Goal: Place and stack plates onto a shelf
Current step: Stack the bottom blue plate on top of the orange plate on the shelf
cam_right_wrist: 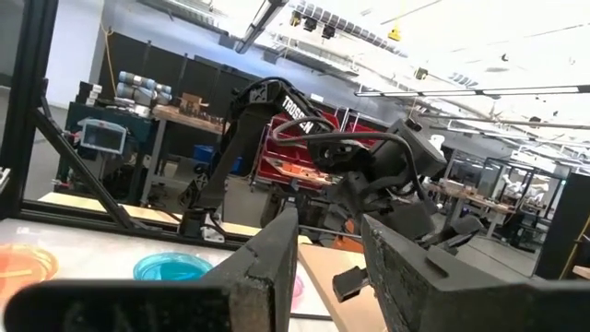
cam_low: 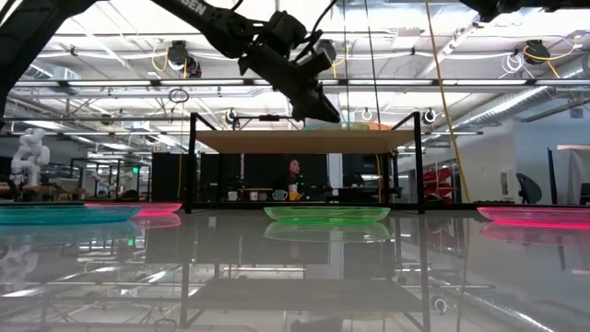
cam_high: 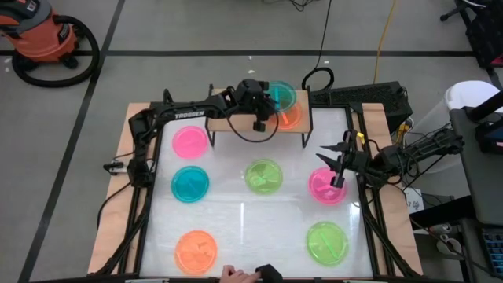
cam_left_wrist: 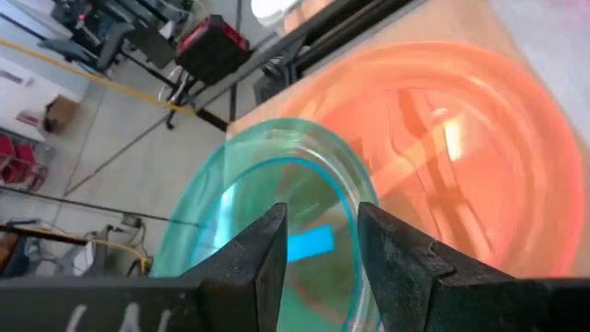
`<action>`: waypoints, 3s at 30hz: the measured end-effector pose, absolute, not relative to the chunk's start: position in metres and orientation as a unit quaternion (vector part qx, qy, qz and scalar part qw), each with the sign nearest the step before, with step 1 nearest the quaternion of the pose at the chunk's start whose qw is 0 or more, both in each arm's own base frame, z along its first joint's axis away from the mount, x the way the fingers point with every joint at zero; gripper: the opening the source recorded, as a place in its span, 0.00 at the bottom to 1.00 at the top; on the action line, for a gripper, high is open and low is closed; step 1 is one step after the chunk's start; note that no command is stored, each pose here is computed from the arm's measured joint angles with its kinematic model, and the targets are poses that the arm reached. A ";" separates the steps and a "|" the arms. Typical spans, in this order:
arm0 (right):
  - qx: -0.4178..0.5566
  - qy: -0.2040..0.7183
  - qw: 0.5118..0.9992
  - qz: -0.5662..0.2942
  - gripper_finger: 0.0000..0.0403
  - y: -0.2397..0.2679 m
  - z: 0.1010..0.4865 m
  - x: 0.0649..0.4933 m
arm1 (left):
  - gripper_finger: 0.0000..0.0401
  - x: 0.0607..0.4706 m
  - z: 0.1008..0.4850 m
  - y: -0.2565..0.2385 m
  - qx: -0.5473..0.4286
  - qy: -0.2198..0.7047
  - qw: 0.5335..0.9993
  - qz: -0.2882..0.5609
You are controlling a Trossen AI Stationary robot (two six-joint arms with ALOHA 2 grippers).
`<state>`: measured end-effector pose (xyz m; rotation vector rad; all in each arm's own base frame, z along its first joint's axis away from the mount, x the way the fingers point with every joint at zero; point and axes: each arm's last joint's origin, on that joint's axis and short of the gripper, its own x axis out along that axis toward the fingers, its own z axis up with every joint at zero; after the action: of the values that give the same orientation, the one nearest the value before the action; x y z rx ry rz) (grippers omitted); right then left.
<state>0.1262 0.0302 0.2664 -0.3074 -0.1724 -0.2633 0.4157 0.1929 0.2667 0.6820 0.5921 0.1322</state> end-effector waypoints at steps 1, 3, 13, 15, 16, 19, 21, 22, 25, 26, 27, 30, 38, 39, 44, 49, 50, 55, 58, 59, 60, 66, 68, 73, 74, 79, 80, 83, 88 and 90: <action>-0.153 -0.085 0.976 -0.130 0.26 0.030 0.266 0.126 | 0.35 0.416 0.266 0.194 0.328 0.286 0.898 0.065; -0.155 -0.081 0.976 -0.129 0.26 0.030 0.265 0.127 | 0.35 0.415 0.263 0.195 0.323 0.294 0.897 0.064; -0.159 -0.079 0.976 -0.129 0.26 0.030 0.265 0.127 | 0.35 0.424 0.270 0.169 0.344 0.279 0.896 0.035; -0.159 -0.079 0.976 -0.129 0.26 0.030 0.265 0.127 | 0.35 0.426 0.272 0.159 0.352 0.276 0.894 0.023; -0.159 -0.080 0.976 -0.129 0.26 0.031 0.265 0.127 | 0.35 0.428 0.272 0.153 0.358 0.274 0.892 0.015; -0.159 -0.080 0.976 -0.129 0.26 0.031 0.265 0.127 | 0.35 0.434 0.274 0.133 0.395 0.263 0.880 -0.008; -0.159 -0.080 0.976 -0.129 0.26 0.030 0.265 0.127 | 0.35 0.437 0.277 0.123 0.430 0.264 0.863 0.001; -0.158 -0.080 0.976 -0.129 0.26 0.030 0.265 0.127 | 0.35 0.438 0.278 0.122 0.446 0.266 0.854 0.016; -0.153 -0.081 0.977 -0.128 0.26 0.031 0.265 0.127 | 0.35 0.436 0.283 0.138 0.467 0.272 0.838 0.076; -0.152 -0.081 0.977 -0.128 0.26 0.031 0.265 0.127 | 0.35 0.433 0.284 0.146 0.463 0.274 0.838 0.093; -0.152 -0.081 0.977 -0.128 0.26 0.031 0.265 0.127 | 0.35 0.431 0.285 0.155 0.452 0.275 0.842 0.106; -0.152 -0.081 0.977 -0.128 0.26 0.031 0.265 0.127 | 0.35 0.421 0.280 0.181 0.405 0.293 0.857 0.130; -0.161 -0.080 0.975 -0.129 0.26 0.030 0.265 0.127 | 0.35 0.410 0.274 0.199 0.334 0.296 0.888 0.111; -0.161 -0.080 0.975 -0.129 0.26 0.030 0.265 0.127 | 0.35 0.411 0.274 0.198 0.335 0.295 0.889 0.105; -0.159 -0.080 0.975 -0.130 0.26 0.030 0.265 0.127 | 0.35 0.417 0.268 0.187 0.336 0.301 0.889 0.084; -0.158 -0.079 0.976 -0.130 0.26 0.030 0.265 0.128 | 0.35 0.419 0.266 0.179 0.335 0.306 0.888 0.072; -0.158 -0.078 0.976 -0.130 0.26 0.030 0.265 0.128 | 0.35 0.420 0.266 0.178 0.334 0.308 0.888 0.069; -0.160 -0.078 0.975 -0.130 0.26 0.030 0.265 0.128 | 0.35 0.425 0.266 0.163 0.347 0.303 0.886 0.051; -0.160 -0.078 0.975 -0.130 0.26 0.030 0.265 0.128 | 0.35 0.430 0.265 0.150 0.368 0.299 0.880 0.032; -0.160 -0.078 0.975 -0.130 0.26 0.030 0.265 0.128 | 0.35 0.432 0.266 0.145 0.375 0.296 0.878 0.025; -0.160 -0.078 0.975 -0.130 0.26 0.030 0.265 0.128 | 0.35 0.433 0.266 0.141 0.385 0.295 0.874 0.019; -0.161 -0.075 0.976 -0.129 0.26 0.030 0.264 0.128 | 0.35 0.433 0.280 0.141 0.433 0.284 0.853 0.069; -0.161 -0.075 0.976 -0.129 0.26 0.030 0.264 0.128 | 0.35 0.430 0.285 0.154 0.426 0.272 0.858 0.098; -0.161 -0.076 0.976 -0.129 0.26 0.030 0.264 0.128 | 0.35 0.417 0.280 0.191 0.367 0.282 0.875 0.145; -0.161 -0.076 0.976 -0.129 0.26 0.030 0.264 0.128 | 0.35 0.414 0.277 0.197 0.348 0.291 0.879 0.147; -0.163 -0.075 0.975 -0.130 0.26 0.030 0.264 0.128 | 0.35 0.405 0.270 0.208 0.300 0.317 0.889 0.136; -0.164 -0.075 0.975 -0.130 0.26 0.030 0.264 0.128 | 0.35 0.405 0.270 0.208 0.296 0.316 0.891 0.134; -0.164 -0.075 0.975 -0.130 0.26 0.030 0.264 0.128 | 0.35 0.407 0.269 0.203 0.280 0.305 0.903 0.110; -0.162 -0.075 0.975 -0.129 0.26 0.030 0.264 0.128 | 0.35 0.411 0.266 0.191 0.255 0.303 0.916 0.061; -0.161 -0.075 0.976 -0.129 0.26 0.030 0.264 0.128 | 0.35 0.412 0.265 0.187 0.255 0.306 0.916 0.056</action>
<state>0.1280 0.0304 0.2641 -0.3254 -0.1509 -0.2609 0.4116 0.1874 0.2650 0.5256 0.6294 0.1144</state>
